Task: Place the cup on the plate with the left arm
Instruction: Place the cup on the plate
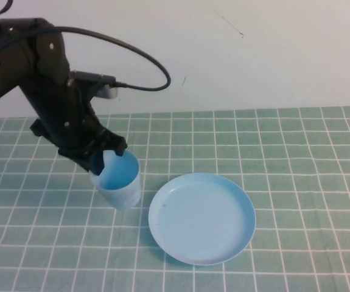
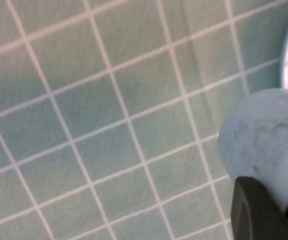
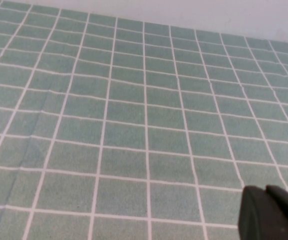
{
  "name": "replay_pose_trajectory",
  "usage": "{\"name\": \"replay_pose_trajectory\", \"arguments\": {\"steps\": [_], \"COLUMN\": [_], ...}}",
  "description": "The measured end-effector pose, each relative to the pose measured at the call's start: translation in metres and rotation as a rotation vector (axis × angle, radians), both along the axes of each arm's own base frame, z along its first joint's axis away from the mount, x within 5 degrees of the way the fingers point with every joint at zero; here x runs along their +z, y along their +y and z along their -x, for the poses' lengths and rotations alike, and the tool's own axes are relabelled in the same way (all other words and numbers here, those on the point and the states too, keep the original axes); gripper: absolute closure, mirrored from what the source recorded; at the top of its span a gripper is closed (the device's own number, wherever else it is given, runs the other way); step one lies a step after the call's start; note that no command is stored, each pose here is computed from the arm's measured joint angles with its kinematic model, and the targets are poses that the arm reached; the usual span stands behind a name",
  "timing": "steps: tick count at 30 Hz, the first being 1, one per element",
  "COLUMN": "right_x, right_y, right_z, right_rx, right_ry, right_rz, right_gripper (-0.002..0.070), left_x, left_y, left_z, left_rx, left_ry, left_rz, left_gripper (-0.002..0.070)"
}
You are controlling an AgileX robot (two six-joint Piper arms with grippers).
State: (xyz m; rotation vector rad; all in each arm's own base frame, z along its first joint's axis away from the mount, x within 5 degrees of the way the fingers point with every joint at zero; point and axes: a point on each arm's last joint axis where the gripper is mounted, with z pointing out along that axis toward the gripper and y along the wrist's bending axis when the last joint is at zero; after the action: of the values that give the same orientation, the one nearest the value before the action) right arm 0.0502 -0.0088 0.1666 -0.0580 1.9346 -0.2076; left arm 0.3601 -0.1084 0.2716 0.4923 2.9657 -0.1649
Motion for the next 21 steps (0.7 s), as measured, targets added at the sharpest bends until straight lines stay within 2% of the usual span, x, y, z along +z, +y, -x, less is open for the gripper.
{"name": "replay_pose_trajectory", "arguments": {"steps": [6,10,16,21], "right_x": [0.000,0.000,0.000,0.000], "right_y": [0.000,0.000,0.000,0.000], "right_z": [0.000,0.000,0.000,0.000], "right_rx": [0.000,0.000,0.000,0.000], "right_ry": [0.000,0.000,0.000,0.000], "right_rz": [0.000,0.000,0.000,0.000], "right_gripper": [0.0678,0.0678,0.0678,0.0678], "left_x": [0.032,0.037,0.012,-0.018], "left_y": [-0.045,-0.079,-0.111,-0.120], "left_z": [0.005,0.012,0.014,0.007], "left_rx": [-0.087,-0.162,-0.232,-0.245], "left_ry": [-0.097,-0.118,-0.061,0.002], "left_rz": [0.039,0.056,0.036,0.002], "left_gripper": [0.0666,0.0666,0.0667,0.0667]}}
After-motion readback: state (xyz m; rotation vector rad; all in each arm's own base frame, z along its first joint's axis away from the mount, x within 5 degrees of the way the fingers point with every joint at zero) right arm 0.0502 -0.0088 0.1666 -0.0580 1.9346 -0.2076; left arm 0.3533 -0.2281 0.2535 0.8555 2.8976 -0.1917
